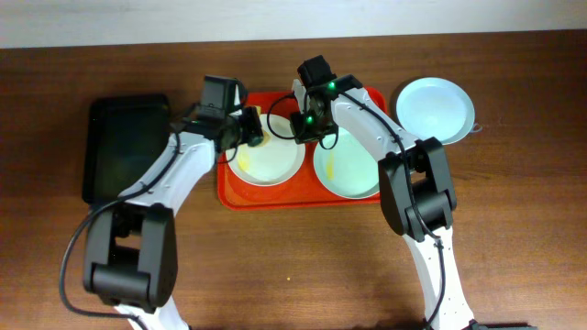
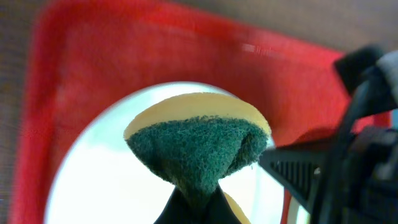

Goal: Clean dirty plates on tray and stack at the side
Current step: 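Scrub the cream plate with the sponge in the left gripper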

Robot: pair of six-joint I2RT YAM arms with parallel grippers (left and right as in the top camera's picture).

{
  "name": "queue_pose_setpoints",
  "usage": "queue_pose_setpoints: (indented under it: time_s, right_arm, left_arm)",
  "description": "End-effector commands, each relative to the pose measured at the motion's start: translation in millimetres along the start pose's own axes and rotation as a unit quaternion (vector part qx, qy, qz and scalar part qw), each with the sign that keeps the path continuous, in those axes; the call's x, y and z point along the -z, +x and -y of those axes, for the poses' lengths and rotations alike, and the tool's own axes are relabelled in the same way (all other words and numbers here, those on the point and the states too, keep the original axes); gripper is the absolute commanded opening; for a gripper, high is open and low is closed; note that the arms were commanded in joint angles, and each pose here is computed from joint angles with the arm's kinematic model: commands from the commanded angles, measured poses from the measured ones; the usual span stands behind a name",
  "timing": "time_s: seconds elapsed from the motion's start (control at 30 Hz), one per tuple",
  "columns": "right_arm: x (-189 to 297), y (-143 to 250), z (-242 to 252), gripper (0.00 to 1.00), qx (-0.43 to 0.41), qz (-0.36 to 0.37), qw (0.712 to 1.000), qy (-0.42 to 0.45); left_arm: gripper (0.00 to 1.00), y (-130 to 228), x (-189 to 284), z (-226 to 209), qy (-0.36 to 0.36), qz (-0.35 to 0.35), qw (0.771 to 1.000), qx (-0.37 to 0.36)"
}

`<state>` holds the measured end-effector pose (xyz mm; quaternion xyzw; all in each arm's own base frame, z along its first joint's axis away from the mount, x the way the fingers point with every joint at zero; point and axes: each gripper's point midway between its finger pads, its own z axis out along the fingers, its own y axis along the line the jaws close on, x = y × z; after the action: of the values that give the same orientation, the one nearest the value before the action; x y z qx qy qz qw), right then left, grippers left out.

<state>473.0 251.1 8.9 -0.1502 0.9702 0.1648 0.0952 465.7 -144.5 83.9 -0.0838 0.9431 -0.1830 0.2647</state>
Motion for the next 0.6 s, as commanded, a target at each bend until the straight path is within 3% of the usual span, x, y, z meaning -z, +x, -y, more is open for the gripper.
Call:
queue_pose_setpoints:
  time_s: [0.0,0.07,0.23,0.43,0.57]
  right_arm:
    - [-9,8,14,0.04,-0.009,-0.013,0.999,0.030]
    - [-9,8,15,0.04,-0.009,-0.013,0.999,0.030]
    - [-14,11,16,0.04,-0.011,-0.019,0.999,0.031]
    - [-35,24,24,0.04,-0.017,-0.044,0.998,0.034]
    - [-35,26,24,0.04,-0.018,-0.048,0.998,0.034]
  left_arm:
    - [0.00,14,-19,6,0.001,-0.020,1.000,-0.002]
    - [0.00,23,-27,3,-0.003,-0.034,0.999,0.029]
    - [0.00,46,-40,2,-0.015,-0.067,0.997,0.027]
    - [0.00,47,-26,-69,-0.207,-0.043,0.977,0.007]
    - [0.00,34,-17,-76,-0.232,-0.035,0.970,-0.056]
